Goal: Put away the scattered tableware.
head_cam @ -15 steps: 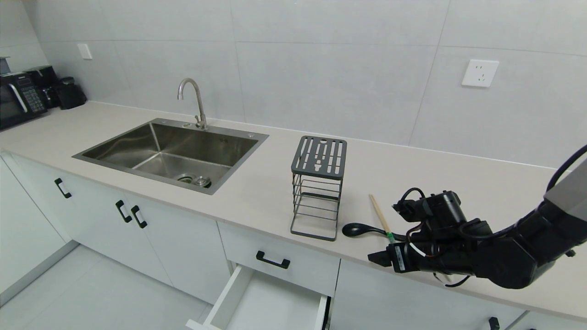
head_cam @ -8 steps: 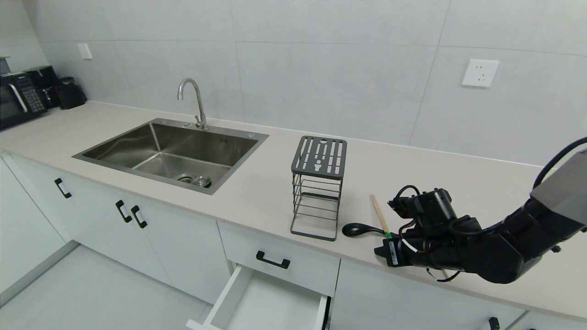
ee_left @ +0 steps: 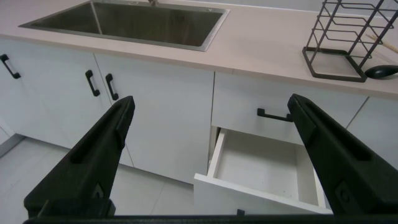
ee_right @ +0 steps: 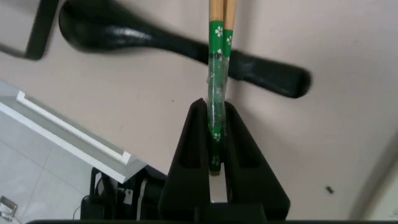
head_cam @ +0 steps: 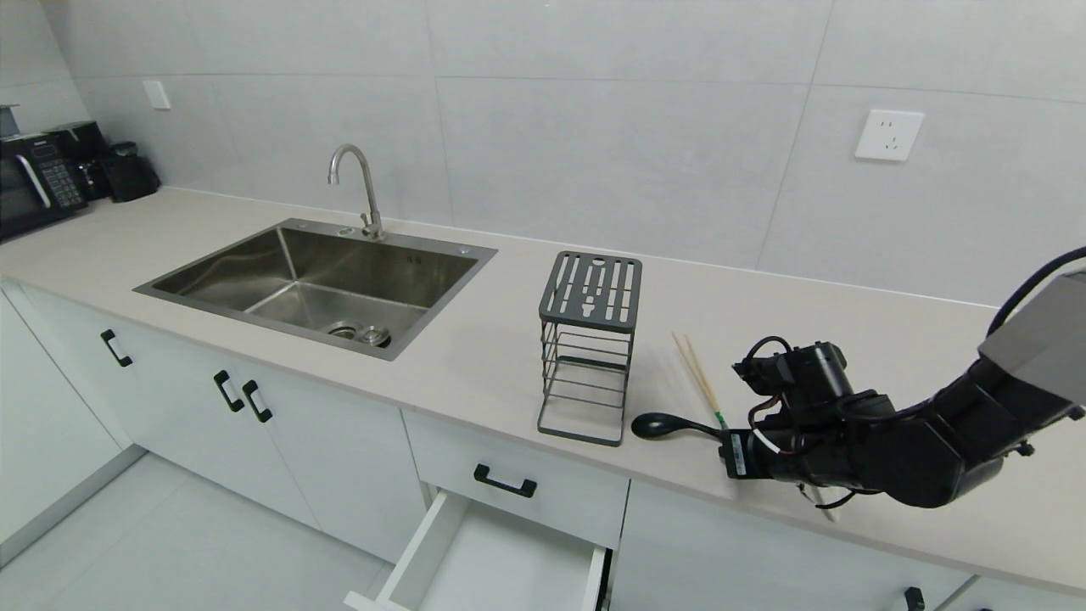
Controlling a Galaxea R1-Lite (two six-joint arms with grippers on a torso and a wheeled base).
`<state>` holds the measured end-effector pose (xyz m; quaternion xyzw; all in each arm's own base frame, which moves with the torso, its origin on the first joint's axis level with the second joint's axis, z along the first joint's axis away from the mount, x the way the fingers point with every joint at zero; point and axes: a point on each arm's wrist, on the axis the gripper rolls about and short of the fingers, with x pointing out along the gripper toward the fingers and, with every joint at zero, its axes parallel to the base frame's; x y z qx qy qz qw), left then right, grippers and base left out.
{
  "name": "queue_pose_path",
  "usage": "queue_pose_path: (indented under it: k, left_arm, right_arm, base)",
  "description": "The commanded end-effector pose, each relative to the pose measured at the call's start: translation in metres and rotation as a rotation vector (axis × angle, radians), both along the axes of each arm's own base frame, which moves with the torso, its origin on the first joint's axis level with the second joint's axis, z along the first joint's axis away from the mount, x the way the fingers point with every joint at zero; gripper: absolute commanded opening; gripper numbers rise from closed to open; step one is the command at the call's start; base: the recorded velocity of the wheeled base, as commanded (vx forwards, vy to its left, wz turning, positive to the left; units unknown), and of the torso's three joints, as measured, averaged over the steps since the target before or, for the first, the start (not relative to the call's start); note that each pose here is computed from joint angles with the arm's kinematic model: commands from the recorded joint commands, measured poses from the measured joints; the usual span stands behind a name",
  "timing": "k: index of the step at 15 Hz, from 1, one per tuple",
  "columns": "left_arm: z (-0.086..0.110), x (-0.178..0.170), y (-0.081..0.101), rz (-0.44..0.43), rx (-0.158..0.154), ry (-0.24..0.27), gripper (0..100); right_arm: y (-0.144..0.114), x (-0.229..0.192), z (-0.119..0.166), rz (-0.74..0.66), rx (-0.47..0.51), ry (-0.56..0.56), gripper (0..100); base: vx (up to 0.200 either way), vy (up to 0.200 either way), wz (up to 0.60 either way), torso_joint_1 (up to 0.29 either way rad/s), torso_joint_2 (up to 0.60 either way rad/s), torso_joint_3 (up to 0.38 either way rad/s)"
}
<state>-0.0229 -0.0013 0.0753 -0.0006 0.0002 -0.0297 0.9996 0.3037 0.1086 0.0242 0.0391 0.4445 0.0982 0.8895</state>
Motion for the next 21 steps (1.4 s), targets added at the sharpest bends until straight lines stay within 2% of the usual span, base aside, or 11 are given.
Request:
queue_pose_path:
  k: [1,3,4,7,11,14,18,19,21]
  left_arm:
    - [0.0,0.0,0.0,0.0,0.0,0.001,100]
    - [0.0,0.0,0.0,0.0,0.0,0.001,100]
    - [0.0,0.0,0.0,0.001,0.0,0.001,100]
    - [0.0,0.0,0.0,0.001,0.0,0.001,100]
    - [0.0,0.0,0.0,0.0,0.0,0.001,100]
    - [0.0,0.0,0.0,0.0,0.0,0.001,100]
    - [0.0,0.0,0.0,0.0,0.0,0.001,100]
    - [0.0,0.0,0.0,0.0,0.0,0.001,100]
    - [0.0,0.0,0.0,0.0,-0.002,0.001,100]
  right_arm:
    - [-0.006,-0.002,0.024,-0.015,0.03,-0.067,0]
    - [-0.009,-0.004,0.034,-0.024,0.045,-0.094,0]
    - [-0.014,-0.021,0.06,-0.03,0.075,-0.158,0]
    - [-0.022,-0.049,0.088,0.002,0.117,-0.231,0]
    - [-0.033,-0.09,0.131,0.045,0.183,-0.386,0]
    - [-0.035,-0.121,0.149,0.138,0.182,-0.491,0]
    - [-0.038,-0.147,0.155,0.242,0.208,-0.546,0]
    - [-0.041,-0.159,0.156,0.383,0.185,-0.589,0]
    - [-0.042,-0.165,0.148,0.491,0.142,-0.599,0]
  base:
    - [0.0,0.0,0.0,0.0,0.0,0.0]
    - [0.0,0.0,0.0,0.0,0.0,0.0]
    - [0.0,0.0,0.0,0.0,0.0,0.0]
    - [0.0,0.0,0.0,0.0,0.0,0.0]
    - [0.0,0.0,0.0,0.0,0.0,0.0]
    - [0.0,0.0,0.0,0.0,0.0,0.0]
    - [0.0,0.0,0.0,0.0,0.0,0.0]
    - [0.0,0.0,0.0,0.0,0.0,0.0]
    - [0.0,0.0,0.0,0.0,0.0,0.0]
